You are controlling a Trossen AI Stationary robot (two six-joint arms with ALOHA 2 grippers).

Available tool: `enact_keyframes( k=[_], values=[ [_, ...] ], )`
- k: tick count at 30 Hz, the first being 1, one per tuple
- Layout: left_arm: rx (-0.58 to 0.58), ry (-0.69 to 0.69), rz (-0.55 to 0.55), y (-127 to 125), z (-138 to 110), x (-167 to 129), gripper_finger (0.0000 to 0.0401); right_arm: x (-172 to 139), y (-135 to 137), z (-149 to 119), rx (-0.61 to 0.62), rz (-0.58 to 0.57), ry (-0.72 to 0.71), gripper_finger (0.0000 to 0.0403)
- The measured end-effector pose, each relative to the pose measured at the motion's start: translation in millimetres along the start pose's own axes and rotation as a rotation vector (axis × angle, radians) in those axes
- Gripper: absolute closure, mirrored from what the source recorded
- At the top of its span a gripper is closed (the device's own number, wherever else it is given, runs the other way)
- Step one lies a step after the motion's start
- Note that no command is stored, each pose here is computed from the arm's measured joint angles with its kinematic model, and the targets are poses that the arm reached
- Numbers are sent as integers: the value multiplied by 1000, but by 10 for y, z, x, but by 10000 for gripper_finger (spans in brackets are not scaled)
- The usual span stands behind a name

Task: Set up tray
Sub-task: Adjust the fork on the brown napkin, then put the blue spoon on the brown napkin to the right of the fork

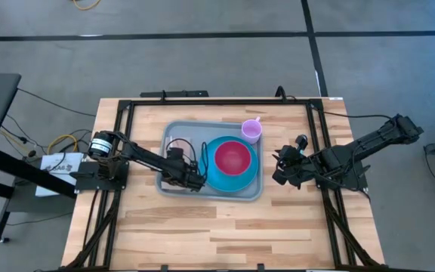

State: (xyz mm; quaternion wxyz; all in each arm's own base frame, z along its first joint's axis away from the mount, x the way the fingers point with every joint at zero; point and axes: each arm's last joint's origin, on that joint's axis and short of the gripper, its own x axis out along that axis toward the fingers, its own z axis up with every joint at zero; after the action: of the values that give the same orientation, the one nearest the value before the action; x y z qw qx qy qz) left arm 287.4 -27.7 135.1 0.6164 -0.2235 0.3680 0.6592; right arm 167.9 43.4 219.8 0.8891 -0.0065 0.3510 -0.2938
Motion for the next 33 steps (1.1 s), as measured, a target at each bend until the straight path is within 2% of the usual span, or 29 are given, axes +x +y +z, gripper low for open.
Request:
enact_keyframes(
  k=[4,9,13,19,23,33],
  values=[
    [-20,18,-1,15,-36,43,400,0,0,0,0,0,0,326],
    [8,7,-1,21,-38,53,397,0,0,0,1,0,0,326],
    [47,-1,-1,21,-35,53,380,0,0,0,1,0,0,326],
    [26,-1,-5,17,-36,53,345,0,0,0,1,0,0,326],
    [23,-6,-51,-35,-40,51,330,0,0,0,1,0,0,326],
    [33,-68,-98,-122,33,-34,332,0,0,0,1,0,0,326]
  ],
)
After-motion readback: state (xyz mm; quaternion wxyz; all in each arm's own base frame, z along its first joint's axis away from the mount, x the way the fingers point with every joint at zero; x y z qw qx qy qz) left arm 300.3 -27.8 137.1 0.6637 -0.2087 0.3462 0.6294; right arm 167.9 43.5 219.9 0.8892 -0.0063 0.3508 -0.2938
